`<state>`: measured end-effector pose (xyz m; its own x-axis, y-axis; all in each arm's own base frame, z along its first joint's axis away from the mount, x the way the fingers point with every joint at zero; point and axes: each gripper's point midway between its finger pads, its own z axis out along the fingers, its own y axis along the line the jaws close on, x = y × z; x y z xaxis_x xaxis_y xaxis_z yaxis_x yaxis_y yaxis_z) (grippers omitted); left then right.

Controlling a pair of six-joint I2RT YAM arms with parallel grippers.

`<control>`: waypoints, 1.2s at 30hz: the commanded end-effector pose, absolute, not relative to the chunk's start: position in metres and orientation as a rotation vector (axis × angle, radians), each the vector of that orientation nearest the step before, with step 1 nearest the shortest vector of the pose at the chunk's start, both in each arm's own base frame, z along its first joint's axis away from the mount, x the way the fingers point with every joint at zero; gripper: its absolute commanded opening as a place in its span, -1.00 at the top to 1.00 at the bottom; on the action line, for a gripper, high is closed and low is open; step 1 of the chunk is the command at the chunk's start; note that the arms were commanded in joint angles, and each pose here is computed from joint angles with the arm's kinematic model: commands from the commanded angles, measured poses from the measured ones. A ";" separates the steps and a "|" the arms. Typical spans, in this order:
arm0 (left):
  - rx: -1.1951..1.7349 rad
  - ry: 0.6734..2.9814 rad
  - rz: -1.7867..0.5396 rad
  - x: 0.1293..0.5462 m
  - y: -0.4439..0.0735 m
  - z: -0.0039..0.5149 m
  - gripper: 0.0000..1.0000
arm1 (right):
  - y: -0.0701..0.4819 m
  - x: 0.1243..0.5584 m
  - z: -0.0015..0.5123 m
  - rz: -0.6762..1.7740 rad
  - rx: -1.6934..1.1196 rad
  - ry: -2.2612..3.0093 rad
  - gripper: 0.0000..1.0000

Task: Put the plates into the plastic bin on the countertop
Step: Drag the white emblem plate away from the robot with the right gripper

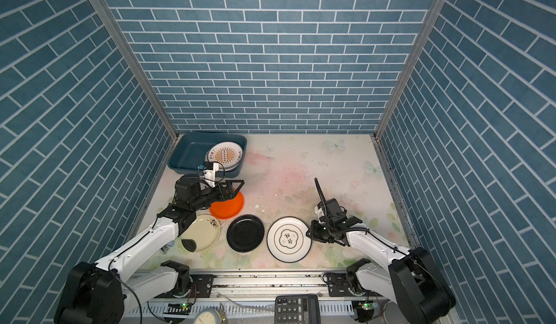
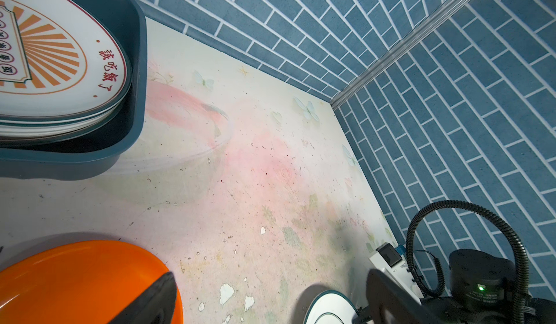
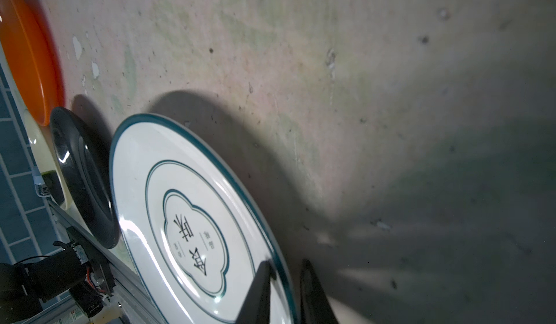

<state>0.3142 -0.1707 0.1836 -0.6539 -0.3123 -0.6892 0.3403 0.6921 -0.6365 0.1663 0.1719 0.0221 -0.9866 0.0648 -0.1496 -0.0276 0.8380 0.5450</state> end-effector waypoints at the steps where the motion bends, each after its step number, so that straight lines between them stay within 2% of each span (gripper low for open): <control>1: 0.033 2.070 -0.973 0.315 -0.171 0.183 -0.99 | 0.160 0.165 0.013 0.762 0.100 2.870 0.65; 16: 0.032 2.080 -0.962 0.314 -0.170 0.180 -0.99 | 0.142 0.183 0.018 0.627 0.248 2.783 0.91; 26: 0.032 2.081 -0.954 0.314 -0.169 0.181 -0.99 | 0.144 0.207 0.028 0.654 0.367 2.656 1.00; 36: 0.032 2.085 -0.949 0.314 -0.169 0.180 -0.99 | 0.147 0.226 0.053 0.685 0.417 2.557 1.00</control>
